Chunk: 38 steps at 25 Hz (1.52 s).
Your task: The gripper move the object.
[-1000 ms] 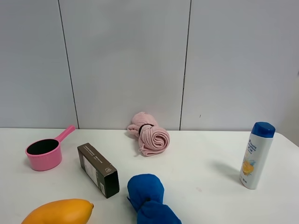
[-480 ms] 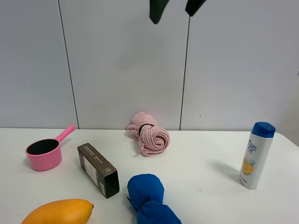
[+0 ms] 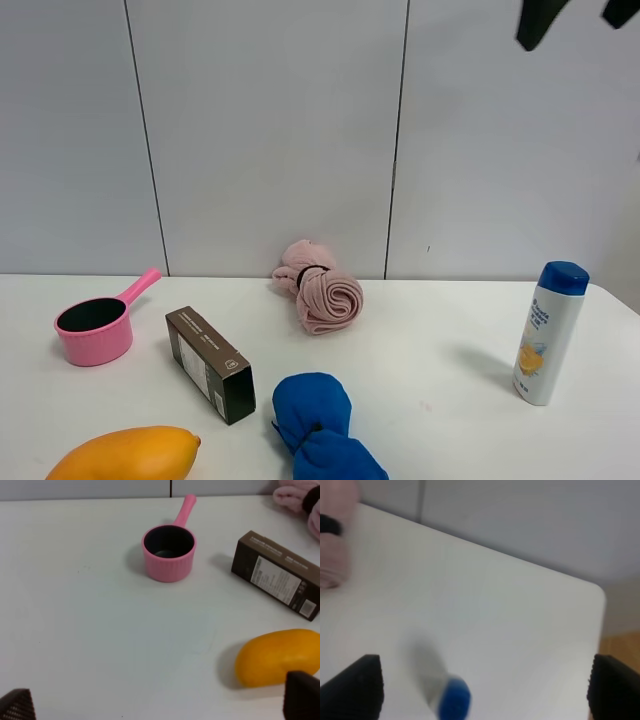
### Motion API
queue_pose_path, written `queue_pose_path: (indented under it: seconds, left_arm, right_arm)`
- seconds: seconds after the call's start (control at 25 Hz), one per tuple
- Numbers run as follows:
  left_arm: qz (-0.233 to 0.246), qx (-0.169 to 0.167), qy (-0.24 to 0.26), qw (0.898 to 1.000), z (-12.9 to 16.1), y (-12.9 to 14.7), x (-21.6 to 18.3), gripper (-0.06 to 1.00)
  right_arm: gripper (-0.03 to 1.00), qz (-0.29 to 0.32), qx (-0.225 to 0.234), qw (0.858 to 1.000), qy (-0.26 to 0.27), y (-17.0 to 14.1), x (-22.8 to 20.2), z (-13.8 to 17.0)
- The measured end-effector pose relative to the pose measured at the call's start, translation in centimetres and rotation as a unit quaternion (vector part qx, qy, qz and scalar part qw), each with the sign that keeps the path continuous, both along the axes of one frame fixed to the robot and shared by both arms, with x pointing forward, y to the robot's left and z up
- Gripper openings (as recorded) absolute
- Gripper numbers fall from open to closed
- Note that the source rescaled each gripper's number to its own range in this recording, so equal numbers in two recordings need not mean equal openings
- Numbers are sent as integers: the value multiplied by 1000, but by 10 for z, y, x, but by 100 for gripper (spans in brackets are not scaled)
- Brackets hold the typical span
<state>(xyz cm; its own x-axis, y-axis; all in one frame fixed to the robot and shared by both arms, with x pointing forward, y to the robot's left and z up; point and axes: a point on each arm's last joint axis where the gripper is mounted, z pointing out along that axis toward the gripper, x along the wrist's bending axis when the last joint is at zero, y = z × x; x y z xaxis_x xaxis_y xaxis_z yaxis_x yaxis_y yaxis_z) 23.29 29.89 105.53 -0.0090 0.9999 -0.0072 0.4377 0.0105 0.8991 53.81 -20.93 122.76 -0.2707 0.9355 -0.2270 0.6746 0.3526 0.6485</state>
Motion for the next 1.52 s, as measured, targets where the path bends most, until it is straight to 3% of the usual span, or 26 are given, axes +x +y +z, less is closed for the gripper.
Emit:
queue_pose_path:
  seconds: [0.28,0.48,0.68,0.96,1.32,1.52]
  left_arm:
    - [0,0,0,1000,0,0,0,100]
    - [0,0,0,1000,0,0,0,100]
    - [0,0,0,1000,0,0,0,100]
    - [0,0,0,1000,0,0,0,100]
    - [0,0,0,1000,0,0,0,100]
    - [0,0,0,1000,0,0,0,100]
  right_arm:
    - [72,-142,21,990,-11,-85,-53,4]
    - [72,-208,21,978,-17,-116,-112,-7]
    - [72,-226,15,973,-41,-118,-171,-21]
    - [72,-257,53,963,-58,-114,-235,-68]
    - [72,-226,122,960,-114,-101,-276,-139]
    - [72,-196,109,964,-141,-99,-288,-164]
